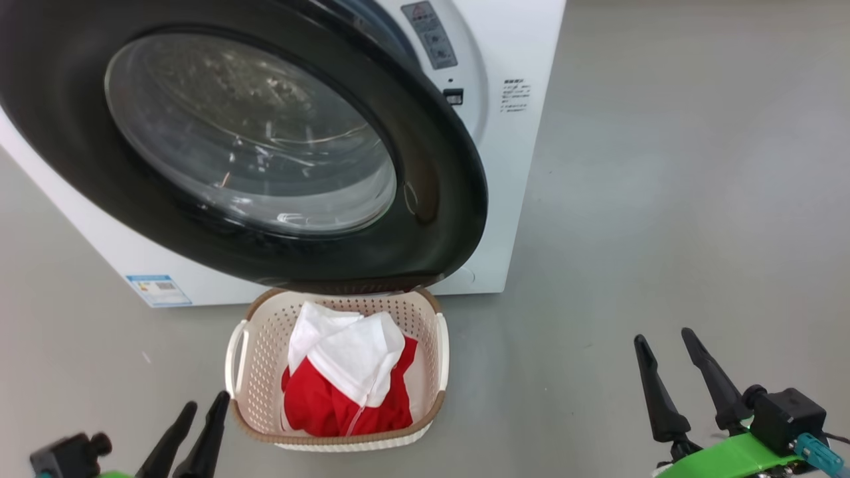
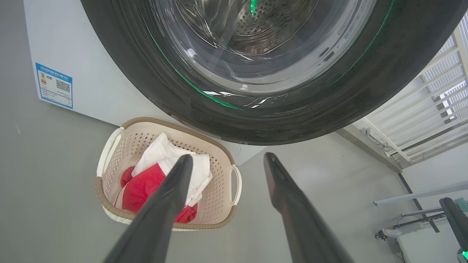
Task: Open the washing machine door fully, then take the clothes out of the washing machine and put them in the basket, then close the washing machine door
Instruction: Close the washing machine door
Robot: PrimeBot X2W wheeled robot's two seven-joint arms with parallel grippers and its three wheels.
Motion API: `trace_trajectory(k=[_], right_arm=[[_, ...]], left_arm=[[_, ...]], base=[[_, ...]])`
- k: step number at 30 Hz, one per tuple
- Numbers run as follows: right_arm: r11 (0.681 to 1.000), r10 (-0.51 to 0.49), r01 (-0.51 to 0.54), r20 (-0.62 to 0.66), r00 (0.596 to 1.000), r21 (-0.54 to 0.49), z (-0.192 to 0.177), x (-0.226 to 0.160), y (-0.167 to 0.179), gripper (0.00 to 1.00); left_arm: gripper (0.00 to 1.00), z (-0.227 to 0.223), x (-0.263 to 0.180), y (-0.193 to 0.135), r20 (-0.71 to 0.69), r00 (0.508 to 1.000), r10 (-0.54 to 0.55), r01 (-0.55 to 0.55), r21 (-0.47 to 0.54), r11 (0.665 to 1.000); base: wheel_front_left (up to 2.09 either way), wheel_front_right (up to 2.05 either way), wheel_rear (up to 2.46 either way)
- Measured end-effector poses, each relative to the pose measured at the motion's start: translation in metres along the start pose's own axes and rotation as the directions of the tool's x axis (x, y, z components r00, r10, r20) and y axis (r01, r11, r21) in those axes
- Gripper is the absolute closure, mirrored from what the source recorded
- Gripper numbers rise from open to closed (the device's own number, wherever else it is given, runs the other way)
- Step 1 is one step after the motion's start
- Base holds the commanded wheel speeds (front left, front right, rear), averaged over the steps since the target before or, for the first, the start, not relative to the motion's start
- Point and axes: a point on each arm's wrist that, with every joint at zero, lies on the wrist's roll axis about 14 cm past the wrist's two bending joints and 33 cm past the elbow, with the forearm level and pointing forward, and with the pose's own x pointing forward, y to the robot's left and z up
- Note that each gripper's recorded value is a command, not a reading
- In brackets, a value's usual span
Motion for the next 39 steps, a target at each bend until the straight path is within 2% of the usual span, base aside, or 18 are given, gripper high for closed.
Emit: trace_trajectory(k=[10,24,34,39], right_arm=[[0.999,-0.047,0.047,0.013,0.999,-0.005,0.005,-0.02,-0.014,0.0],[0.998,-0.056,0.056,0.03,0.998,-0.011,0.01,-0.033,-0.018,0.0],[0.998,-0.06,0.061,0.045,0.997,-0.014,0.014,-0.035,-0.02,0.0],[0.998,-0.067,0.068,0.048,0.997,-0.014,0.015,-0.036,-0.022,0.0]], left_arm=[[0.0,0.003,-0.017,0.005,0.09,0.995,0.039,-0.048,0.105,0.993],[0.0,0.02,-0.038,-0.005,0.222,0.974,0.039,-0.104,0.288,0.952],[0.0,0.017,-0.044,-0.013,0.224,0.974,0.02,-0.109,0.393,0.913],[0.0,0.011,-0.047,-0.014,0.221,0.975,0.029,-0.115,0.392,0.913]], base=[[0.0,0.0,0.0],[0.0,0.0,0.0],[0.0,0.0,0.0],[0.0,0.0,0.0]])
